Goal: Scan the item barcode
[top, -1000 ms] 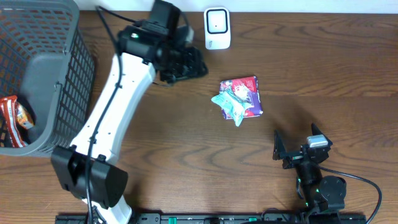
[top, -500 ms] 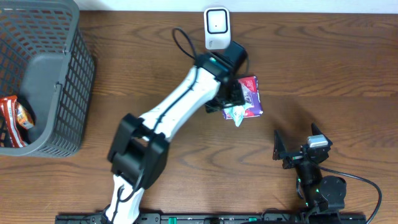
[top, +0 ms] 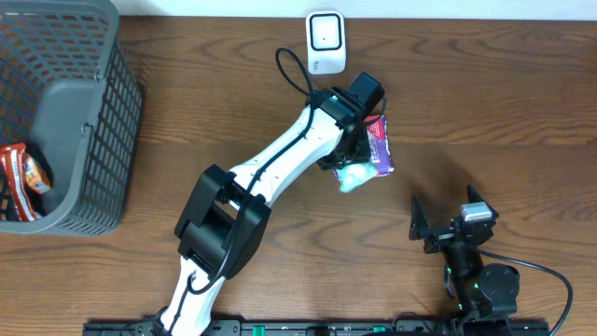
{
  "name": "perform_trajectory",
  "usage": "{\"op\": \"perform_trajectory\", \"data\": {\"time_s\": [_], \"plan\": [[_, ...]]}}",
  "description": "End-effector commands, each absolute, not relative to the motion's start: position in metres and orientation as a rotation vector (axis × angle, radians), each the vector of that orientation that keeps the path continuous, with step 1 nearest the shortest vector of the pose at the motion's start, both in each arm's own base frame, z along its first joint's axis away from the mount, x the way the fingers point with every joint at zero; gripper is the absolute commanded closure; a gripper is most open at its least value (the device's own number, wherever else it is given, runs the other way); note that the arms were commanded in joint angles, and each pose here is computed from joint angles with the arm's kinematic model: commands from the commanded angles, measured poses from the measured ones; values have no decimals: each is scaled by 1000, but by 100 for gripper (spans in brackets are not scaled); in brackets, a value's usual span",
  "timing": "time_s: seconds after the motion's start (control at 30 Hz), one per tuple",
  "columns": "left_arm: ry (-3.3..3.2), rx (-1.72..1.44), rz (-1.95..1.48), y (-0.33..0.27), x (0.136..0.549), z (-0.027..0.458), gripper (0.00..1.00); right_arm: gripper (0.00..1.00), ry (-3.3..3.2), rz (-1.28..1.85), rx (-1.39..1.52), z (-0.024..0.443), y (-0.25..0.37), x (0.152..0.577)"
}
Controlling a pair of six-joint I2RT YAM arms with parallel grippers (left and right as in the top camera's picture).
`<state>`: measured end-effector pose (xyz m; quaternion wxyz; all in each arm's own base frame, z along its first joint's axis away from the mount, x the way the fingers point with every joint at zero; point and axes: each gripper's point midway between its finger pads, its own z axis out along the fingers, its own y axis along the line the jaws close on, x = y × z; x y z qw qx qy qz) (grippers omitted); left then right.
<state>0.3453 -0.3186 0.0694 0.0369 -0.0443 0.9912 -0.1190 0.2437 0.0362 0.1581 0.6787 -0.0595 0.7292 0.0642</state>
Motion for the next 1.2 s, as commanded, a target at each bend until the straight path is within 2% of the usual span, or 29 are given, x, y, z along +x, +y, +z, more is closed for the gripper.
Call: {"op": "perform_trajectory", "data": {"time_s": [0.0, 0.03, 0.07, 0.13, 0.23, 0.47, 0.8, 0.97, 1.07, 1.1, 1.13, 1.17], "plan": [[3039, -39, -265, -301, 354, 61, 80, 1, 1640, 133, -128, 157, 34, 244], [3040, -38, -262, -298, 354, 64, 81, 1, 1640, 133, -128, 157, 34, 244], [3037, -31, -263, -297, 355, 68, 89, 1, 1640, 133, -128, 157, 34, 244], [3021, -1, -273, -295, 357, 78, 92, 1, 1640, 133, -128, 157, 34, 244], [2975, 62, -300, -290, 362, 99, 92, 1, 1640, 133, -128, 157, 34, 244], [2844, -49, -194, -234, 388, 147, 92, 1, 1640, 133, -128, 157, 34, 244], [2845, -3, -178, -220, 393, 149, 92, 1, 1640, 133, -128, 157, 34, 244], [2887, 33, -151, -227, 385, 130, 83, 1, 1640, 133, -128, 157, 34, 244], [2917, 44, -129, -229, 382, 117, 68, 1, 1640, 133, -128, 157, 34, 244], [2921, 44, -125, -228, 382, 115, 54, 1, 1640, 133, -128, 157, 34, 244], [2921, 44, -126, -229, 382, 115, 47, 1, 1640, 133, -128, 157, 34, 244], [2918, 44, -128, -229, 382, 116, 46, 1, 1640, 133, -128, 157, 34, 244]]}}
